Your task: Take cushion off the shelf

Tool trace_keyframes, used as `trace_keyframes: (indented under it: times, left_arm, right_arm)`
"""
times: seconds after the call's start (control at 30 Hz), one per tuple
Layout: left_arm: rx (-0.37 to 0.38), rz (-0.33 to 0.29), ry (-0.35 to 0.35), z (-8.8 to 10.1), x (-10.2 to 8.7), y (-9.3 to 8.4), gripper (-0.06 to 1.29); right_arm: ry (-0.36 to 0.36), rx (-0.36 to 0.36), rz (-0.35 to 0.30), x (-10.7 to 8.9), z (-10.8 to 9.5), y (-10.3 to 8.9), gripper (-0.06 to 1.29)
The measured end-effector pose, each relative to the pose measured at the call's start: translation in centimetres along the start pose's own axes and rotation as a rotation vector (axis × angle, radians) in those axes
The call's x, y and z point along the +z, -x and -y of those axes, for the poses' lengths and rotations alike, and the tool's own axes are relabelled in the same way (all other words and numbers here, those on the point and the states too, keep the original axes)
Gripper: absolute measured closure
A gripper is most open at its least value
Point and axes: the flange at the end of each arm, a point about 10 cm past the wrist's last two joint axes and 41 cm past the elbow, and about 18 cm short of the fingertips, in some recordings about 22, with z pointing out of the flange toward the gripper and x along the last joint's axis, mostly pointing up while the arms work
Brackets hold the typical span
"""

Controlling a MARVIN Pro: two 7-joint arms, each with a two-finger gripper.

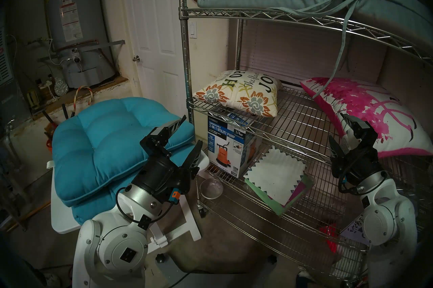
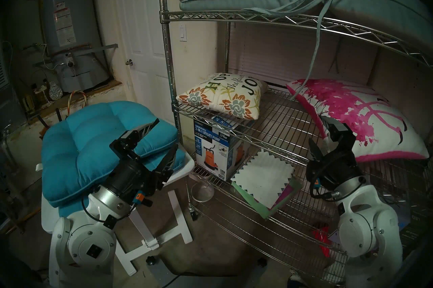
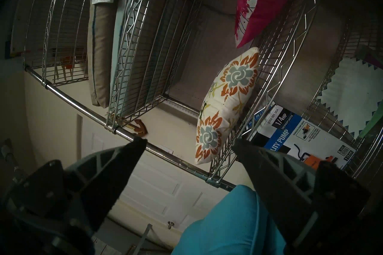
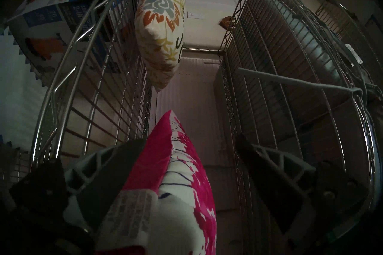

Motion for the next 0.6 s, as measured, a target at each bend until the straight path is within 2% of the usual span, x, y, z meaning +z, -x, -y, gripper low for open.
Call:
trace_keyframes:
  times: [0.3,0.6]
  left_arm:
    - [0.000,-0.001,0.000,0.0,0.0,0.0,0.05]
    - [0.000,-0.001,-0.001,0.0,0.0,0.0,0.05]
  right_arm:
    - [-0.030,-0.010,0.008,-1.9,1.1,0.9,0.02]
    - [-0.024,-0.039,0.035,-2.8,0.6,2.8,0.02]
